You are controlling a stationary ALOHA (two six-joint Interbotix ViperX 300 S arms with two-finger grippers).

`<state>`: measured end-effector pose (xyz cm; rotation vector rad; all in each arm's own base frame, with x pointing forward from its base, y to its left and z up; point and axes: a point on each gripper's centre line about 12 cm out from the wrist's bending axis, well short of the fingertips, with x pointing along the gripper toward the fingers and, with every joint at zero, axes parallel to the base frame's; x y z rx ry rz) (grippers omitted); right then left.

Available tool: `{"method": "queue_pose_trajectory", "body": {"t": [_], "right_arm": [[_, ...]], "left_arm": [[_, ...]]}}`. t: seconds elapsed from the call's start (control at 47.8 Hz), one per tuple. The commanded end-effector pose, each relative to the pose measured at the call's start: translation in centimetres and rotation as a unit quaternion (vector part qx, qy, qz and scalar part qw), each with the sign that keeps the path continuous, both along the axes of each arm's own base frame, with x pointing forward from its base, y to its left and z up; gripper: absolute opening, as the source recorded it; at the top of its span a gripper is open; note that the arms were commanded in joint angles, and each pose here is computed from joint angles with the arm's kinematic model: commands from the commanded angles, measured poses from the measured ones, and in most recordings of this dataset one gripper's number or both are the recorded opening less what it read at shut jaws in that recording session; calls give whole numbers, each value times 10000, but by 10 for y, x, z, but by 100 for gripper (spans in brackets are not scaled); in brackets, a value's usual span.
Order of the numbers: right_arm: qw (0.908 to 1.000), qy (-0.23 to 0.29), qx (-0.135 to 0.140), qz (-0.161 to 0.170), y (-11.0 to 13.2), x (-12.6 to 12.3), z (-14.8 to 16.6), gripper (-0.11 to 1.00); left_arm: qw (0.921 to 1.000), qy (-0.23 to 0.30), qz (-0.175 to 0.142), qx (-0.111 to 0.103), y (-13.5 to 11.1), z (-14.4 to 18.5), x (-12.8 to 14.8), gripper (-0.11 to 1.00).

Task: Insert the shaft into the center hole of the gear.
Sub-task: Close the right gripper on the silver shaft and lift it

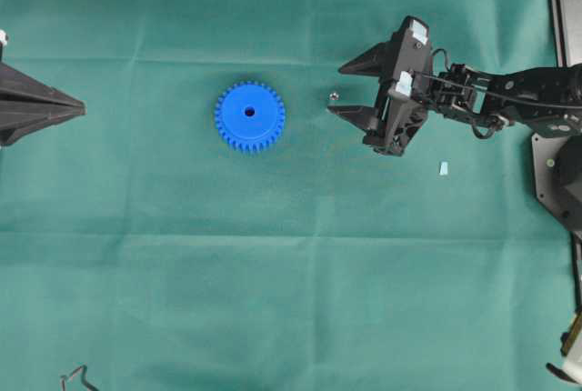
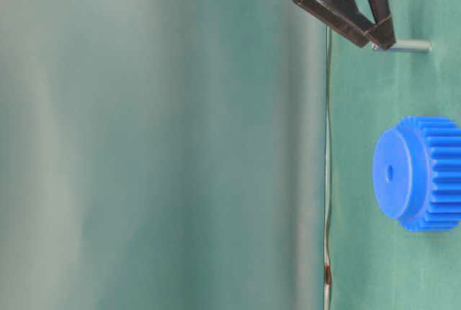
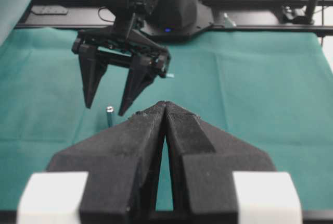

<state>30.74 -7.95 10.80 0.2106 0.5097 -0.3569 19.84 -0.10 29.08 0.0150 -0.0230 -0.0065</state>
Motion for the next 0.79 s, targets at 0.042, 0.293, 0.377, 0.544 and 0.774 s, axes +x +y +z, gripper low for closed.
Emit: {"method": "queue_pose_trajectory", "body": {"t": [0.042,0.293,0.377,0.544,0.774], "right_arm": [[9998,-185,-44,-27,-2,6,9,55],[9999,-160,-50,-9,-2,5,8,18],[9999,-160,-50,-9,-2,5,8,18],[9997,-247,-56,-1,-2,5,17,18],[9985,-502,-167,133,2,1,55,18]], "left_arm": [[9999,-100,12,15,1,9,2,0],[9999,-100,4,15,0,9,2,0],[9999,-100,12,15,1,9,2,0],[9999,-100,4,7,0,9,2,0],[10000,-61,5,0,0,8,3,0]]}}
